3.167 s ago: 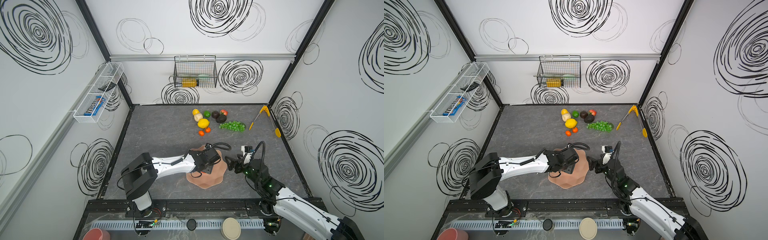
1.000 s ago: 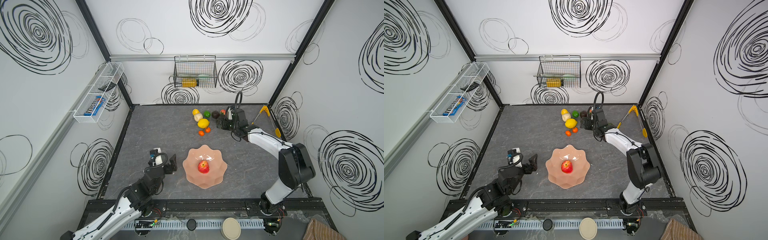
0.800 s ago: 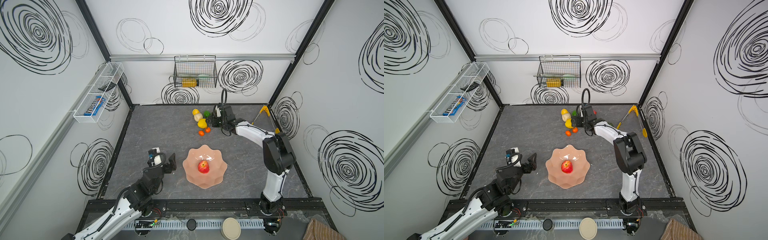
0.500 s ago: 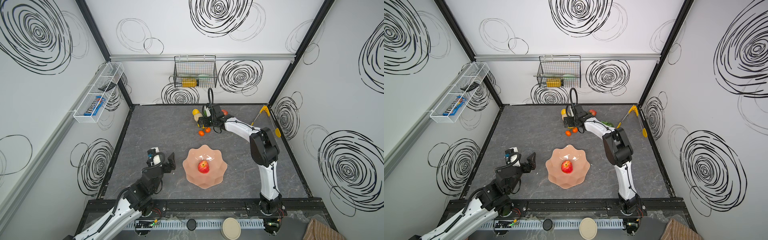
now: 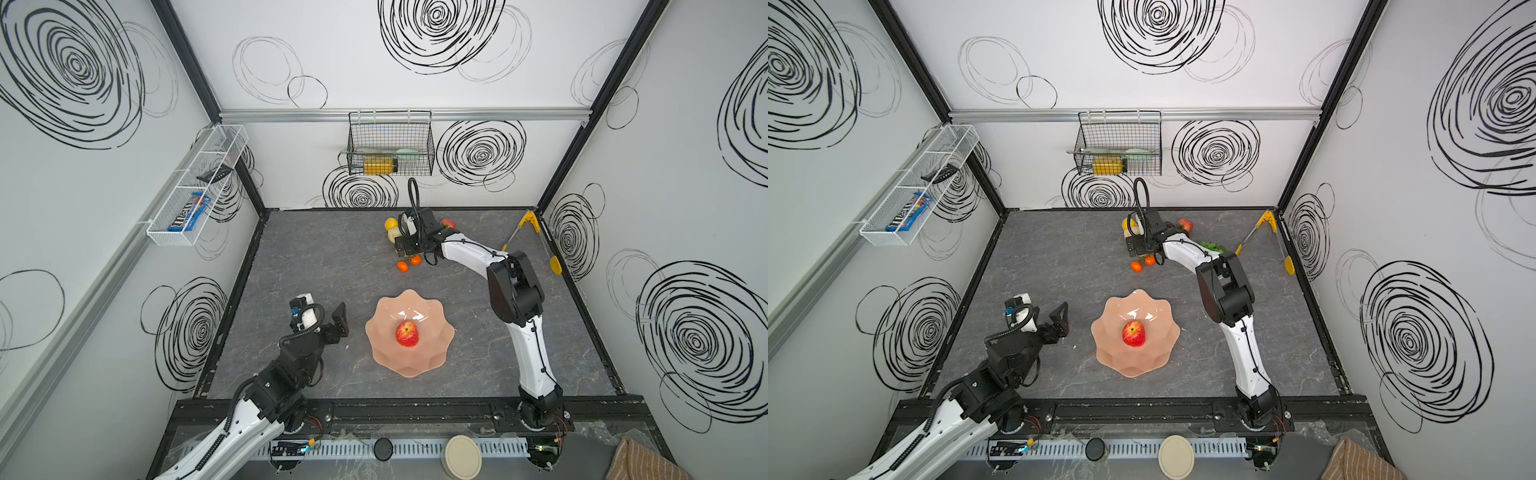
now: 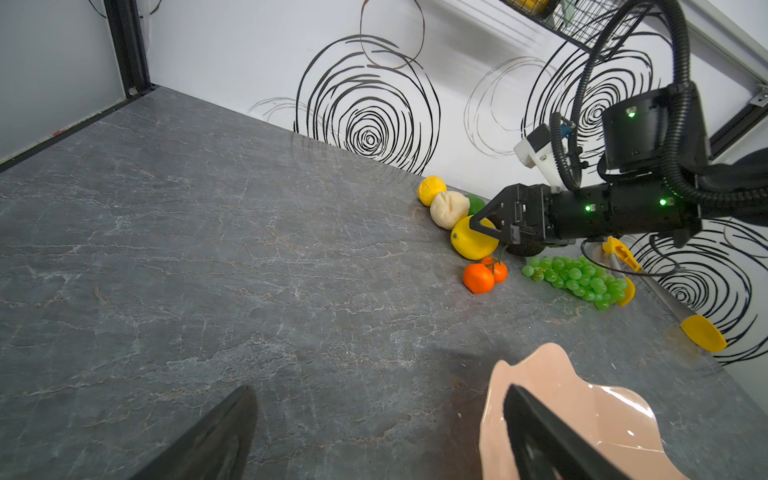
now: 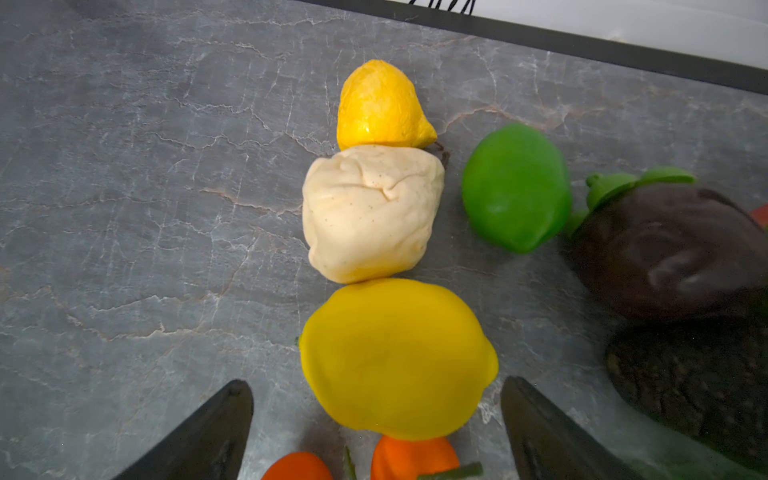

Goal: Place and organize the fake fruits in the fruit bowl

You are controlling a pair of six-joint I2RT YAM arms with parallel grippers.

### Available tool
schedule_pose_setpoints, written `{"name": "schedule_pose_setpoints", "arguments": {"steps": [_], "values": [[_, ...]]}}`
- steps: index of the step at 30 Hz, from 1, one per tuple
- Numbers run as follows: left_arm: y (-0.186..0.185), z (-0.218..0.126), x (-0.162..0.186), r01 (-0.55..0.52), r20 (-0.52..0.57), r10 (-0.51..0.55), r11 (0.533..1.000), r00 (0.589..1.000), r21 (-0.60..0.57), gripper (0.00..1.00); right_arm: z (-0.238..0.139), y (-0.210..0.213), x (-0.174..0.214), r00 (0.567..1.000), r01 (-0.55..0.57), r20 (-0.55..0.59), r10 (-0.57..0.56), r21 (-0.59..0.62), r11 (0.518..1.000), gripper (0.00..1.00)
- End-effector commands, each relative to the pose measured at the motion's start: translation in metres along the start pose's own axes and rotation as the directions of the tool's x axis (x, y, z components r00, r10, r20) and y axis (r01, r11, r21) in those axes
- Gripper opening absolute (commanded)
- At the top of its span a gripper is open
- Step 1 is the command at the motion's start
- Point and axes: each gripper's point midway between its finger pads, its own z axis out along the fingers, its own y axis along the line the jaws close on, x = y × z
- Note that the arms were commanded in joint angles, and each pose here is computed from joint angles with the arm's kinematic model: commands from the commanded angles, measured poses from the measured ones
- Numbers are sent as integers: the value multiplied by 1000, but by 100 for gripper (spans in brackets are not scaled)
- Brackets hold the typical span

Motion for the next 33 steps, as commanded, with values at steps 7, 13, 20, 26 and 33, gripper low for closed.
{"name": "schedule_pose_setpoints", "arguments": {"steps": [7,13,20,26,33], "values": [[-2,4,0,18,5,-18,1000,1000,12,96,15,0,-6,998,59,-13,-59,23,998,97],[-2,5,1,16,1,-16,1000,1000,10,96,27,-2,0,997,63,-36,-62,29,998,97],[-2,5,1,15,0,-15,1000,1000,9,96,34,-1,8,996,65,-57,-64,21,998,97],[-2,5,2,15,-3,-15,1000,1000,9,96,34,1,11,995,66,-71,-65,18,998,97],[-1,5,1,15,-1,-15,1000,1000,6,96,31,4,16,993,72,-93,-70,16,997,98]]}}
